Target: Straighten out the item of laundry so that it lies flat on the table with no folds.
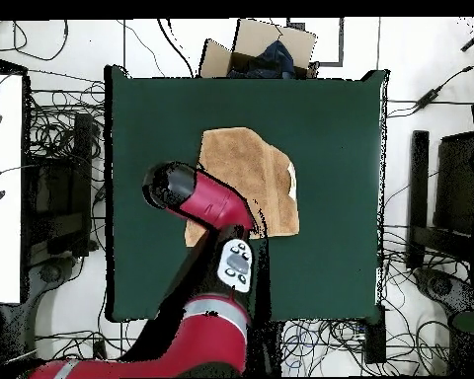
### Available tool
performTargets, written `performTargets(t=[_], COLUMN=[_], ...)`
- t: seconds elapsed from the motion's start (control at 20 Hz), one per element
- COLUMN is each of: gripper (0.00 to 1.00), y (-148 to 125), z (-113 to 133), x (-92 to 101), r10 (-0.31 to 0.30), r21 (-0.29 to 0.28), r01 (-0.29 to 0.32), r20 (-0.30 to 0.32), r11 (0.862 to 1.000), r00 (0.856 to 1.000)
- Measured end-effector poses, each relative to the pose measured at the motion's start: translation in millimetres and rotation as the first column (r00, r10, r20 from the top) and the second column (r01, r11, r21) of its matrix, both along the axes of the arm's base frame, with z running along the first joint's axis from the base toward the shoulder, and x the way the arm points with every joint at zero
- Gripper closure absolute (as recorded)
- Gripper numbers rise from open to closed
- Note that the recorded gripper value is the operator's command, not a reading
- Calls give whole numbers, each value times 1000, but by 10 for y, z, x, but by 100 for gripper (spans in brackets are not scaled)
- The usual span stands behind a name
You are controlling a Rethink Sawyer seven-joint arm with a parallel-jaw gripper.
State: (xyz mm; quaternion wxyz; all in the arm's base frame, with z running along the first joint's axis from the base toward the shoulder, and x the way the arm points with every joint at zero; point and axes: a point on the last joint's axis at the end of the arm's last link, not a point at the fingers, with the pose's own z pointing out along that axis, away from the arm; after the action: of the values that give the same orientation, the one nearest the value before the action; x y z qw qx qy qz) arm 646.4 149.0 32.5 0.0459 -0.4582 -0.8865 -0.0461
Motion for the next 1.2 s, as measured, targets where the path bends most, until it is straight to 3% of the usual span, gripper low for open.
performTargets(t=[0.15,0.25,0.35,0.55,1.2], gripper=[100,100,100,100,100], y=[-363,-418,-587,-758,-1105], z=[147,182,309,477,620], x=[385,456,696,989,1536], r10=[0,4,24,59,111], r21=[-47,-55,-76,-89,-117], r01=[3,-1,-17,-50,-95], r20=[61,70,90,96,132], r11=[999,999,997,995,989], r00=[998,998,996,994,985])
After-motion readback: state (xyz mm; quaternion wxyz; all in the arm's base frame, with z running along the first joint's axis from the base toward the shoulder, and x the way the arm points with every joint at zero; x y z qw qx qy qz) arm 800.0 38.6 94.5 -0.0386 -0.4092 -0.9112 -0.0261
